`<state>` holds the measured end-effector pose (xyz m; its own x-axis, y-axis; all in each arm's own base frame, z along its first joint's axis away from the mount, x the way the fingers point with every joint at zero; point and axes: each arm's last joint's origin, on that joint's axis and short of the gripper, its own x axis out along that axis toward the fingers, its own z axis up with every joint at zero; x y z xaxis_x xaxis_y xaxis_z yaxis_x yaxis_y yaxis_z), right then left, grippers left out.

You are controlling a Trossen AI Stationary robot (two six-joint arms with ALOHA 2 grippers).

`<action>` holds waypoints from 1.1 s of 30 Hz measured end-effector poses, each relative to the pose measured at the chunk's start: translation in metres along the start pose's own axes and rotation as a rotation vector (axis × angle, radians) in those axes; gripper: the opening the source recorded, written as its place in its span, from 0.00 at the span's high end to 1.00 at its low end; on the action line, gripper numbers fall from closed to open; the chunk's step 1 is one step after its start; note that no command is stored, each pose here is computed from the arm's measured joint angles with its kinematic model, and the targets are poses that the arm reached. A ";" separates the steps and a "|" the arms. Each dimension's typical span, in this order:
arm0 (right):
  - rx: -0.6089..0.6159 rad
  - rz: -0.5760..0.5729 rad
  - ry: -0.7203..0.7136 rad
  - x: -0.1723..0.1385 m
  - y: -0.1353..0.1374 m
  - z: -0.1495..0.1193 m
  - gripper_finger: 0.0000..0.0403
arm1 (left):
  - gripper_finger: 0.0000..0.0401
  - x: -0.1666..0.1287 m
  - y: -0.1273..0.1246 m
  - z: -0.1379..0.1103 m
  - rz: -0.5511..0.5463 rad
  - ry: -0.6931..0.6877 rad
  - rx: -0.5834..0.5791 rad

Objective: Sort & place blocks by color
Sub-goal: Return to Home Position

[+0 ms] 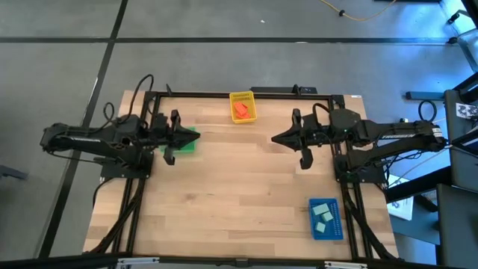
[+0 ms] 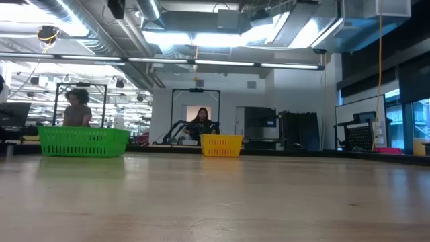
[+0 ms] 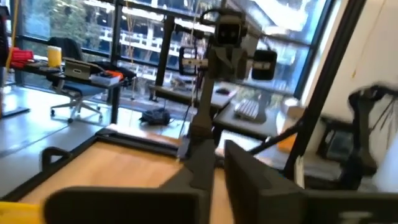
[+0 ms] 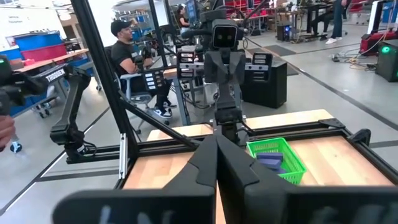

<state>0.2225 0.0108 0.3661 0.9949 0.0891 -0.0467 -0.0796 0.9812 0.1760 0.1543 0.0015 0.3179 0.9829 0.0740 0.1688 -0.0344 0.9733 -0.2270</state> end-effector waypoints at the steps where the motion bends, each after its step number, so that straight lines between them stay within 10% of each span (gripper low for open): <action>1: 0.000 0.001 0.000 0.000 0.000 0.000 0.99 | 0.96 -0.002 0.000 0.001 0.005 0.018 0.019; 10: 0.002 0.008 0.002 0.000 0.000 0.000 1.00 | 1.00 -0.046 0.005 0.005 0.038 0.018 0.099; 18: 0.018 0.007 0.013 0.000 0.000 -0.001 0.99 | 1.00 -0.082 0.018 -0.039 0.041 -0.057 0.003; 33: 0.118 0.009 0.031 0.000 0.000 -0.003 0.99 | 1.00 -0.086 0.023 -0.074 -0.088 -0.082 -0.041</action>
<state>0.2223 0.0112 0.3632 0.9916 0.1049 -0.0751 -0.0788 0.9534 0.2912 0.0821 0.0009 0.2268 0.9636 0.0084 0.2673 0.0602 0.9671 -0.2471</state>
